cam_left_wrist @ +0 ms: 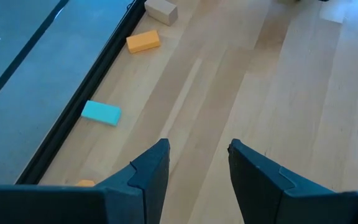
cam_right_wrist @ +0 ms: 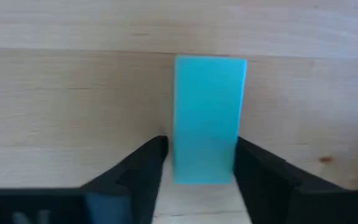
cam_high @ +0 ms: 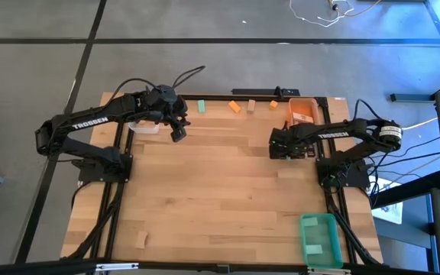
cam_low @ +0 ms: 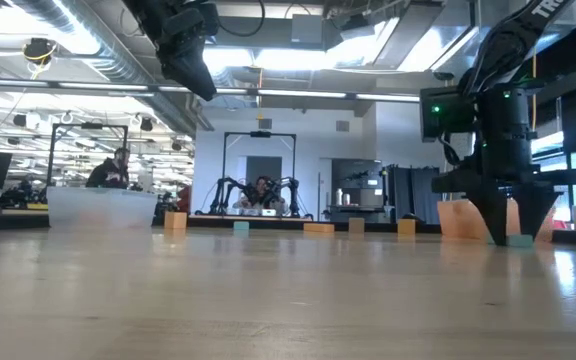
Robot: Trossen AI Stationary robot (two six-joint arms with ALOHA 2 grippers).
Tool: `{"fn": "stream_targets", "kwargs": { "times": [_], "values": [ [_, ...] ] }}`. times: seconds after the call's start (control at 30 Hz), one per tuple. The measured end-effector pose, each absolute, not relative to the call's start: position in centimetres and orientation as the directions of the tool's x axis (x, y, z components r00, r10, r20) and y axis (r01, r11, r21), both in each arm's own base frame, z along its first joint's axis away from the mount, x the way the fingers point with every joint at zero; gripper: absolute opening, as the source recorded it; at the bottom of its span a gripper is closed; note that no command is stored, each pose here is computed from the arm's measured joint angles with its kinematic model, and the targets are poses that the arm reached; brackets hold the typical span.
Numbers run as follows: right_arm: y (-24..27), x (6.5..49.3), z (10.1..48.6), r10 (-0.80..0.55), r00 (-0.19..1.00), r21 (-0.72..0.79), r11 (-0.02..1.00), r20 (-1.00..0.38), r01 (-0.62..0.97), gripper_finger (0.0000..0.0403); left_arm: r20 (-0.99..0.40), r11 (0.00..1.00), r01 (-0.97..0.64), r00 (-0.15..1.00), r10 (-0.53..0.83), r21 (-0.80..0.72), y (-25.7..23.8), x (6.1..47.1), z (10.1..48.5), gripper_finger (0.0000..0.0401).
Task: Sort & place blocks by color
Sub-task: Put the blue block into the green bin
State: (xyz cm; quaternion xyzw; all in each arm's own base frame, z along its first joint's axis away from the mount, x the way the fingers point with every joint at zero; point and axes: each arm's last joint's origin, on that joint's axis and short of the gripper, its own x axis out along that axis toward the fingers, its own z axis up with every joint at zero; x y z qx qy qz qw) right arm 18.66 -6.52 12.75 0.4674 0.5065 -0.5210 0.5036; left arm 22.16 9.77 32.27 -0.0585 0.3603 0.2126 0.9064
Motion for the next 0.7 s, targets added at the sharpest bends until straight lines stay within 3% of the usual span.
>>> {"fn": "stream_targets", "kwargs": {
  "times": [0.1, 0.47, 0.7],
  "values": [
    [-6.6, 18.8, 12.9, -0.057, -0.055, -0.057, 0.026, -0.997, 0.998, 0.0128, -0.678, 0.903, -0.428, 0.650, 0.343, 0.047, 9.8, 22.2, 32.3, 0.0153],
    [-7.0, 21.0, 15.8, -0.038, -0.005, -0.014, 0.227, -0.999, 0.974, 0.0126, -0.679, 0.906, -0.421, 0.651, 0.339, 0.049, 9.8, 22.2, 32.3, 0.0153],
    [-5.5, 23.6, 19.7, 0.034, 0.081, 0.088, 0.413, -0.996, 0.907, 0.0126, -0.682, 0.959, -0.281, 0.692, 0.237, 0.048, 9.4, 22.3, 32.2, 0.0153]
  ]
}}
